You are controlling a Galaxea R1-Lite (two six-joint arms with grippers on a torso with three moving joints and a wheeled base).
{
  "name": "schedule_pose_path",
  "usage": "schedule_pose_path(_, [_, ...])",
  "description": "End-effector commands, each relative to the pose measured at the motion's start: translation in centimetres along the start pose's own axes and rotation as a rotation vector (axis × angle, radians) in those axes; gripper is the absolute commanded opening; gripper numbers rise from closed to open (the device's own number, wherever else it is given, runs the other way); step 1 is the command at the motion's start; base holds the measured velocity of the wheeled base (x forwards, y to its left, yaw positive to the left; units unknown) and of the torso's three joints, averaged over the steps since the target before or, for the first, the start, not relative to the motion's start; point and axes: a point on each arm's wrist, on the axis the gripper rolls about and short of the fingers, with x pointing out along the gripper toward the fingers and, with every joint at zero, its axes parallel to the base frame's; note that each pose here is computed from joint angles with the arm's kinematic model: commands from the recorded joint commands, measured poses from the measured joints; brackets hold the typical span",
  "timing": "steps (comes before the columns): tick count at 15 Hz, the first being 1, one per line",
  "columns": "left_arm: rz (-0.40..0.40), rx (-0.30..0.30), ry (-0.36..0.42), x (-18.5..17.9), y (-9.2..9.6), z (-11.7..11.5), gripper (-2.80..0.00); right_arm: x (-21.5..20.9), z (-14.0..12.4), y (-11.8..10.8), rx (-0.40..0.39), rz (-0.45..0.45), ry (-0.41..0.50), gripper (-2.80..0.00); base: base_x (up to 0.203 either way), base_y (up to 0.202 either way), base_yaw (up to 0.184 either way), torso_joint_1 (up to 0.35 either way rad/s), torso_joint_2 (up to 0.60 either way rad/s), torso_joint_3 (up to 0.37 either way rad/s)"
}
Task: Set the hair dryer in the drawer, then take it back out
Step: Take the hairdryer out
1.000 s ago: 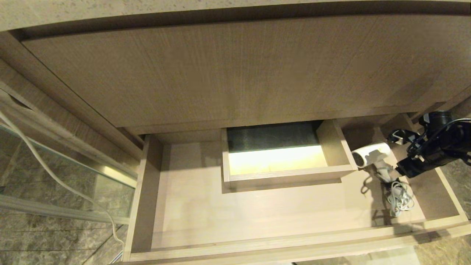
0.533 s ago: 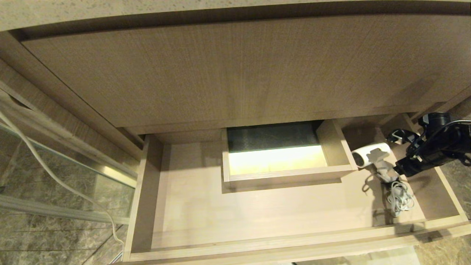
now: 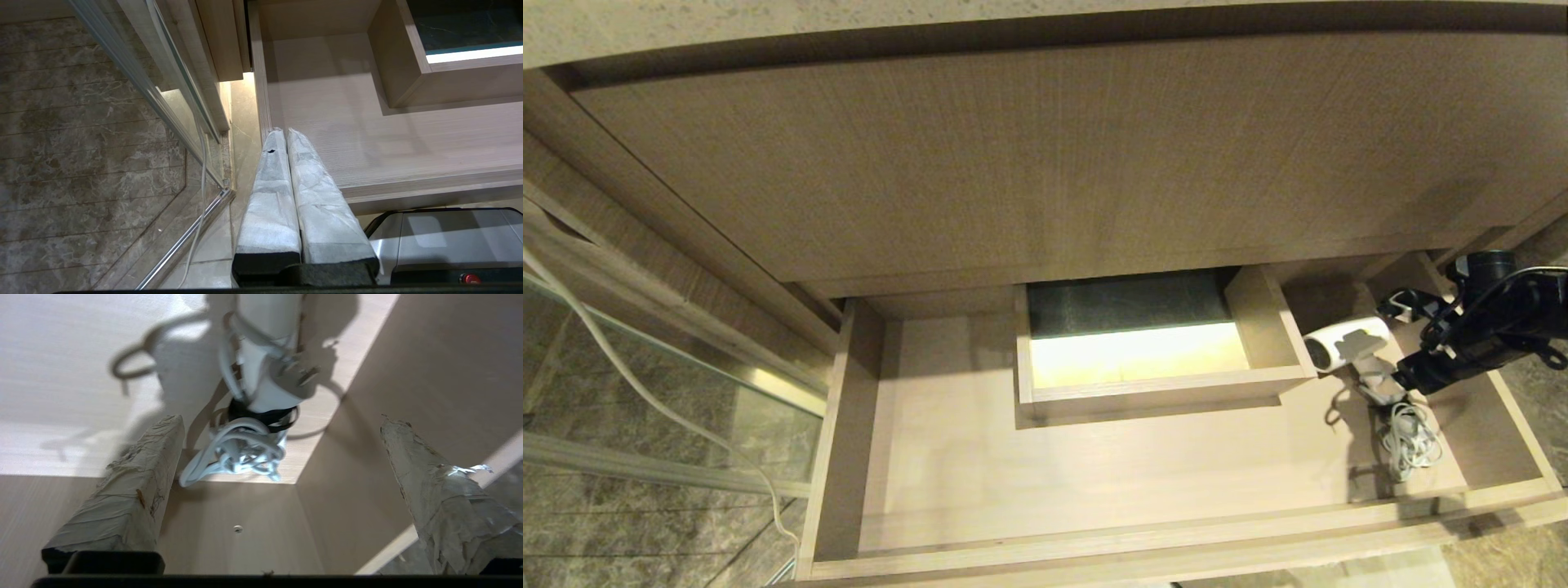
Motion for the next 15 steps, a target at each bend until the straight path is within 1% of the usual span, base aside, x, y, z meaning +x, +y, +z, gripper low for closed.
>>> schedule_pose_path(1, [0.0,0.0,0.001,0.0,0.0,0.0,-2.8,0.8,-0.4,0.3,-0.004,0.013,0.016,0.0,0.0,0.0,0.0,0.0,0.0,0.0])
schedule_pose_path(5, [0.0,0.0,0.0,0.0,0.0,0.0,-2.8,2.1,-0.7,0.6,-0.002,0.026,0.023,0.0,0.0,0.0,0.0,0.0,0.0,0.0])
schedule_pose_path(8, [0.0,0.0,0.001,0.0,0.0,0.0,-2.8,4.3,-0.6,0.6,0.001,-0.012,-0.029,0.0,0.0,0.0,0.0,0.0,0.0,0.0])
schedule_pose_path(11, [0.0,0.0,0.0,0.0,0.0,0.0,-2.8,4.8,-0.8,0.8,0.0,-0.008,-0.027,0.0,0.0,0.0,0.0,0.0,0.0,0.0])
schedule_pose_path(15, [0.0,0.0,0.0,0.0,0.0,0.0,-2.8,4.3,-1.0,0.9,0.001,-0.005,-0.022,0.0,0.0,0.0,0.0,0.0,0.0,0.0])
